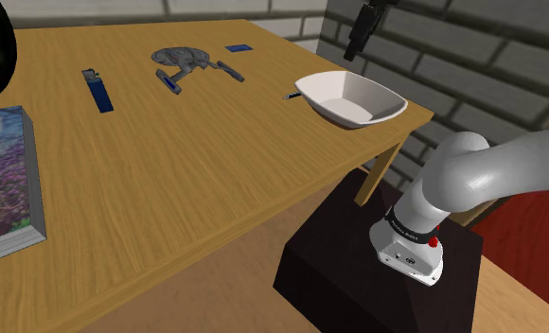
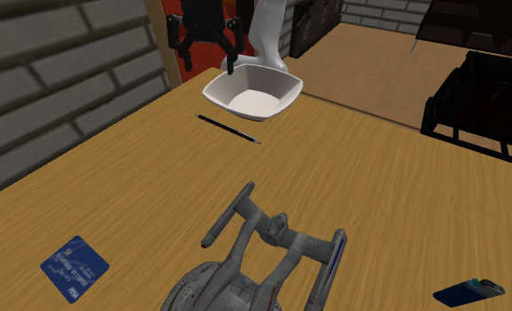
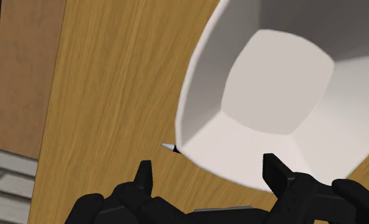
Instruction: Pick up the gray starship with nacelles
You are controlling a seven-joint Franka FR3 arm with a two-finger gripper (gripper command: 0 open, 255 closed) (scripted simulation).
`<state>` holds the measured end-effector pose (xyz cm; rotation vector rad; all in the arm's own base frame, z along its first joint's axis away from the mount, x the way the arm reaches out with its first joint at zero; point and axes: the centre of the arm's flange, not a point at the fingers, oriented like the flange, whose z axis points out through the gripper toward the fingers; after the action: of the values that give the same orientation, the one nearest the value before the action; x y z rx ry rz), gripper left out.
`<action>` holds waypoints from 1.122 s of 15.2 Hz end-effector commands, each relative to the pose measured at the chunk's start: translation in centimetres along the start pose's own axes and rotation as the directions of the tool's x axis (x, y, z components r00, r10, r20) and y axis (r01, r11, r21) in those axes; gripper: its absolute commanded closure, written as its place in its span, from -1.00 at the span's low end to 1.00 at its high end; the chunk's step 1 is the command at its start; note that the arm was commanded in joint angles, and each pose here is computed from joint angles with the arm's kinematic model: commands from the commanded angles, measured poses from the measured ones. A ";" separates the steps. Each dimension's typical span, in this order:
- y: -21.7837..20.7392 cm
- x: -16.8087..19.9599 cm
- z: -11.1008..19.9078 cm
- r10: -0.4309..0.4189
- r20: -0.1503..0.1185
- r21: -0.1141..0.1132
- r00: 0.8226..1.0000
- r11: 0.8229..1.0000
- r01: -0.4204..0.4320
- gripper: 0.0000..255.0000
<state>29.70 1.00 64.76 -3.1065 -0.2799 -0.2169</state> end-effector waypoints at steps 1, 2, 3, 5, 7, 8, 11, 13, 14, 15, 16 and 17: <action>0.0 0.0 0.0 0.000 0.000 0.000 1.000 1.000 0.000 -1.00; -0.1 1.4 0.2 -0.032 0.005 0.004 0.999 0.999 0.032 -1.00; -0.2 2.8 0.3 -0.065 0.010 0.007 0.998 0.998 0.065 -1.00; -0.6 5.5 0.7 -0.129 0.019 0.015 0.991 0.992 0.129 -1.00; -1.1 8.2 1.0 -0.193 0.028 0.023 0.981 0.981 0.192 -1.00; -1.5 9.5 1.2 -0.225 0.032 0.028 0.974 0.974 0.224 -1.00; -2.8 13.5 1.8 -0.318 0.044 0.042 0.947 0.948 0.316 -1.00; -3.8 16.0 2.2 -0.379 0.050 0.052 0.924 0.925 0.376 -1.00; -4.4 17.3 2.5 -0.409 0.054 0.057 0.911 0.912 0.406 -1.00; -5.1 18.5 2.7 -0.438 0.057 0.062 0.897 0.898 0.435 -1.00; -5.8 19.7 2.9 -0.467 0.060 0.068 0.882 0.884 0.463 -1.00; -6.5 20.8 3.1 -0.495 0.062 0.073 0.866 0.868 0.491 -1.00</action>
<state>48.26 10.22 64.75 -2.9445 -1.0162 -0.0936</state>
